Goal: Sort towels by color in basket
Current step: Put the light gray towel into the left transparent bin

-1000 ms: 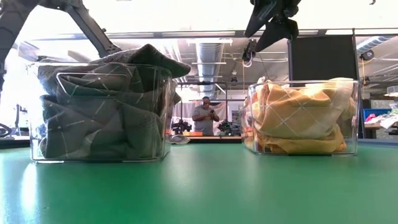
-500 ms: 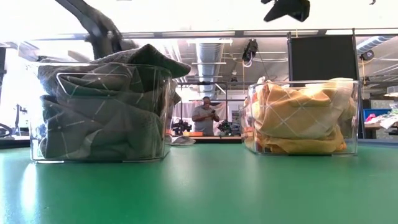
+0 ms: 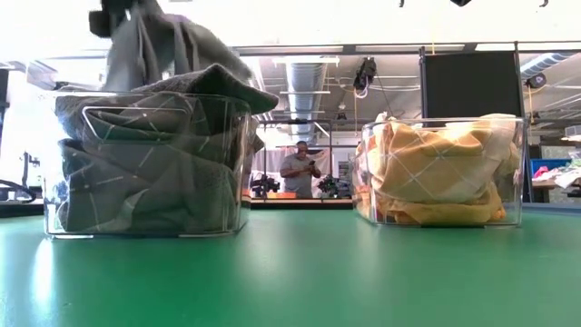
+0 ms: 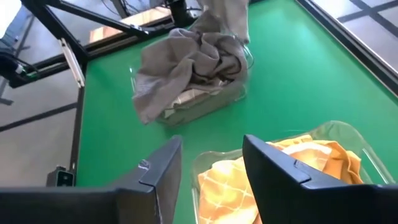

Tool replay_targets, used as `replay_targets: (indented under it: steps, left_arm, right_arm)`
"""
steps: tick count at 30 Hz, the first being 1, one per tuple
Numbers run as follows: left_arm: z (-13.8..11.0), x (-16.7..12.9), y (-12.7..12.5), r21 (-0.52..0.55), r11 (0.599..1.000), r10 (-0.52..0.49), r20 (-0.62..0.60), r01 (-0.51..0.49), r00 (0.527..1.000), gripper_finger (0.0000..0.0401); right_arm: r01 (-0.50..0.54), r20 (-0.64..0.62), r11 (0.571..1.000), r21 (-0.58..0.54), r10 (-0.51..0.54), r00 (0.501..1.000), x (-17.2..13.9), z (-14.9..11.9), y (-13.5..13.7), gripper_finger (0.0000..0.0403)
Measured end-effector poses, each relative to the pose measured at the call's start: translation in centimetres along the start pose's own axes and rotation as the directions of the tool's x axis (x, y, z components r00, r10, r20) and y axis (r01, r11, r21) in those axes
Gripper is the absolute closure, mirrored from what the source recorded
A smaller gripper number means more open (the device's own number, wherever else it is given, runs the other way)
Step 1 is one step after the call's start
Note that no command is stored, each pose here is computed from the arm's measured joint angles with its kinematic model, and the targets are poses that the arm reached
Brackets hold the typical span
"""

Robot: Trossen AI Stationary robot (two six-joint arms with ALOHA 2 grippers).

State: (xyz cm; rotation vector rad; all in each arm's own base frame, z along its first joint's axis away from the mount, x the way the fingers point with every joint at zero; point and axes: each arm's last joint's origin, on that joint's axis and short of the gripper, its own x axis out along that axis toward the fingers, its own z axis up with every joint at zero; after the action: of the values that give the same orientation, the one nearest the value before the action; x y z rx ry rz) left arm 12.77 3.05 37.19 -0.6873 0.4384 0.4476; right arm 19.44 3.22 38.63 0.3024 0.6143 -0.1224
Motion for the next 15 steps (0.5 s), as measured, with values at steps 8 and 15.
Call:
replay_targets:
  steps: [8,15]
  left_arm:
    - [-1.0,-3.5,-5.2,0.145,0.937,-0.347,0.258,0.319,0.902,0.0401]
    - [-1.2,-2.0,-9.1,0.289,0.883,-0.459,0.353,0.371,0.816,0.0401]
  right_arm:
    - [-0.007,0.022,1.0,0.028,0.007,1.0,-0.6,0.0,-0.1,0.0262]
    - [0.048,0.043,0.998,0.046,-0.05,0.998,0.1,0.3,-0.1,0.0281]
